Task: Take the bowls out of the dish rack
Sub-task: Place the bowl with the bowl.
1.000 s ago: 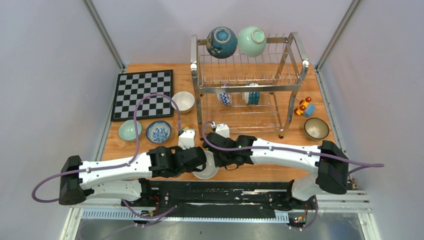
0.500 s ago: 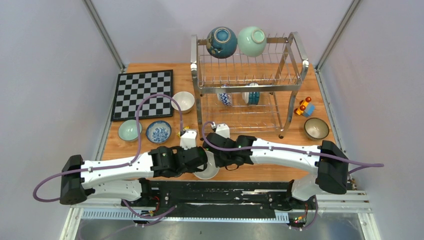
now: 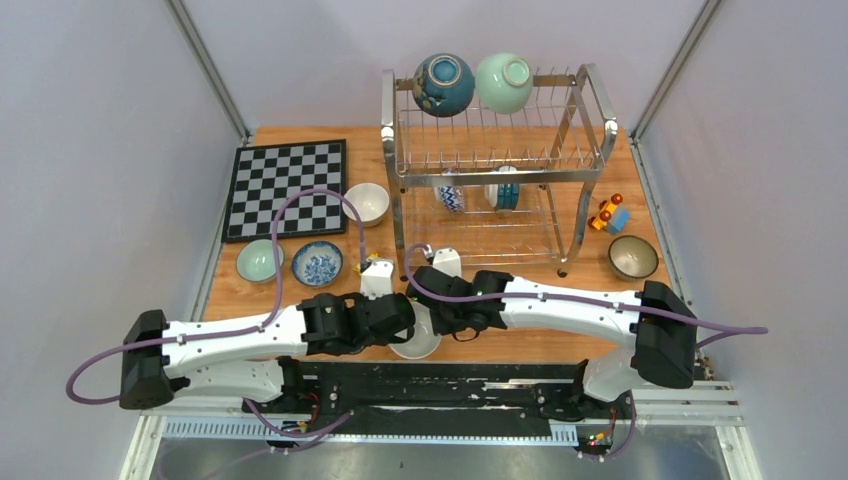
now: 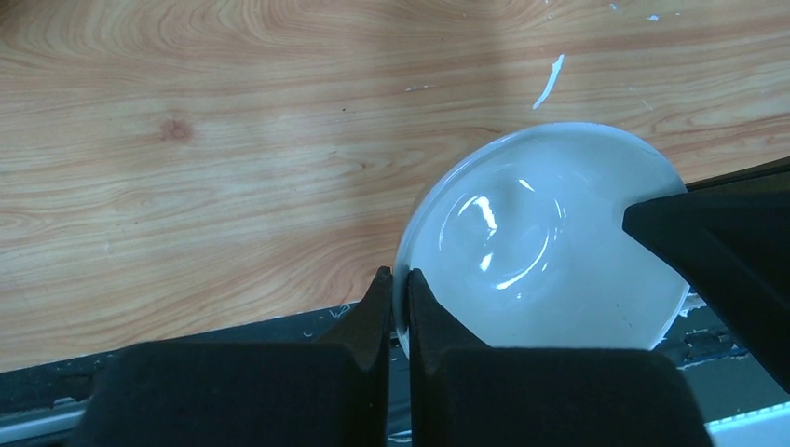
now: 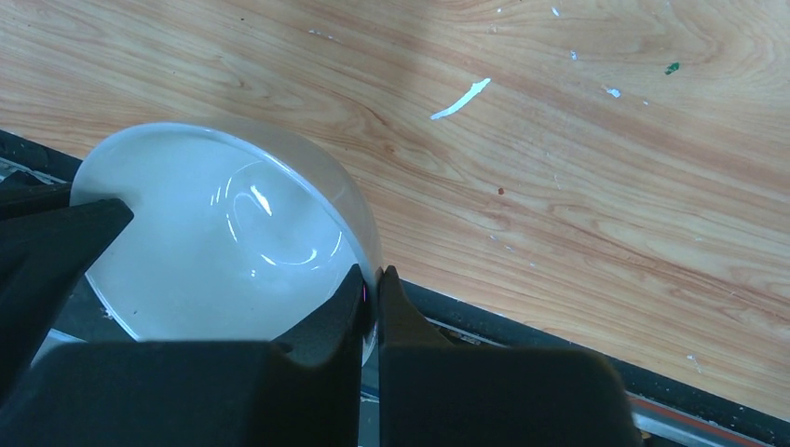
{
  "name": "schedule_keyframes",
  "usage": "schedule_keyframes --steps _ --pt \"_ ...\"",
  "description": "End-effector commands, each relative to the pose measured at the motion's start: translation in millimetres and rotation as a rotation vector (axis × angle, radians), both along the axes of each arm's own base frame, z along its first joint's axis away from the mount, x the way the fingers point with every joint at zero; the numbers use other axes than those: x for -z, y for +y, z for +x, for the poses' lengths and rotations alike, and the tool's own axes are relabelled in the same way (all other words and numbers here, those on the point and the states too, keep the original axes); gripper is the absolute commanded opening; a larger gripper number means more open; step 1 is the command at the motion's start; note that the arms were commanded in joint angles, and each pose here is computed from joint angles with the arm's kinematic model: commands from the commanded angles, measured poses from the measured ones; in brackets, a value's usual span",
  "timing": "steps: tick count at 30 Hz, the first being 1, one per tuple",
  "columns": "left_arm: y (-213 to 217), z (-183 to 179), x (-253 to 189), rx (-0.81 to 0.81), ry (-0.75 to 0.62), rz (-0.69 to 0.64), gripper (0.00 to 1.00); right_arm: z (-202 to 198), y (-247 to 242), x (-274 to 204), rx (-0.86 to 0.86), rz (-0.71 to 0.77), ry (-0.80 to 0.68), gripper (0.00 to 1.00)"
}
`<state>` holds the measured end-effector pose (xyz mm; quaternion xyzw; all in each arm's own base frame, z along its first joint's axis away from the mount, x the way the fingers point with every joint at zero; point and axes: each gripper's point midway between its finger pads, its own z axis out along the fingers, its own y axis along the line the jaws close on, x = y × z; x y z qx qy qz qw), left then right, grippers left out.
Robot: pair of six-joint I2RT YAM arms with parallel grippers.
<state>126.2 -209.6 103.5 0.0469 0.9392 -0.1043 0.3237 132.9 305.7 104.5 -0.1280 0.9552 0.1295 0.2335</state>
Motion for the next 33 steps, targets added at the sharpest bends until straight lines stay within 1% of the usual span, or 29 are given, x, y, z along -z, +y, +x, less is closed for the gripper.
schedule_keyframes --steps 1,2,3,4,7,10,13,17,20,23,29,33 --pt "-8 -2 -3 0.019 -0.004 -0.052 0.0 11 21 -30 0.0 0.122 -0.045 0.0" --pt "-8 -1 -5 0.018 -0.011 -0.059 0.0 10 22 -31 -0.012 0.126 -0.043 0.03" --pt "-8 -1 -5 0.018 -0.015 -0.064 0.0 9 24 -32 -0.028 0.134 -0.041 0.08" --pt "-8 0 -6 0.017 -0.019 -0.07 0.0 8 26 -32 -0.04 0.142 -0.039 0.17" --pt "-9 0 -9 0.012 -0.025 -0.089 0.0 5 28 -34 -0.06 0.16 -0.035 0.32" --pt "-10 0 -10 0.008 -0.025 -0.103 0.0 4 28 -33 -0.067 0.164 -0.033 0.41" --pt "-11 0 -11 0.005 -0.025 -0.119 0.0 3 29 -33 -0.073 0.167 -0.031 0.46" --pt "-8 2 -14 -0.011 -0.041 -0.122 0.0 2 25 -38 -0.097 0.172 -0.046 0.63" --pt "-2 6 -21 -0.029 -0.068 -0.118 0.0 2 14 -49 -0.122 0.182 -0.087 0.73" --pt "2 9 -27 -0.037 -0.088 -0.111 0.0 2 -6 -61 -0.128 0.182 -0.14 0.78" --pt "6 12 -32 -0.049 -0.11 -0.107 0.0 -2 -35 -75 -0.144 0.214 -0.208 0.78" --pt "16 19 -47 -0.086 -0.152 -0.137 0.0 -4 -52 -77 -0.179 0.215 -0.262 0.77"
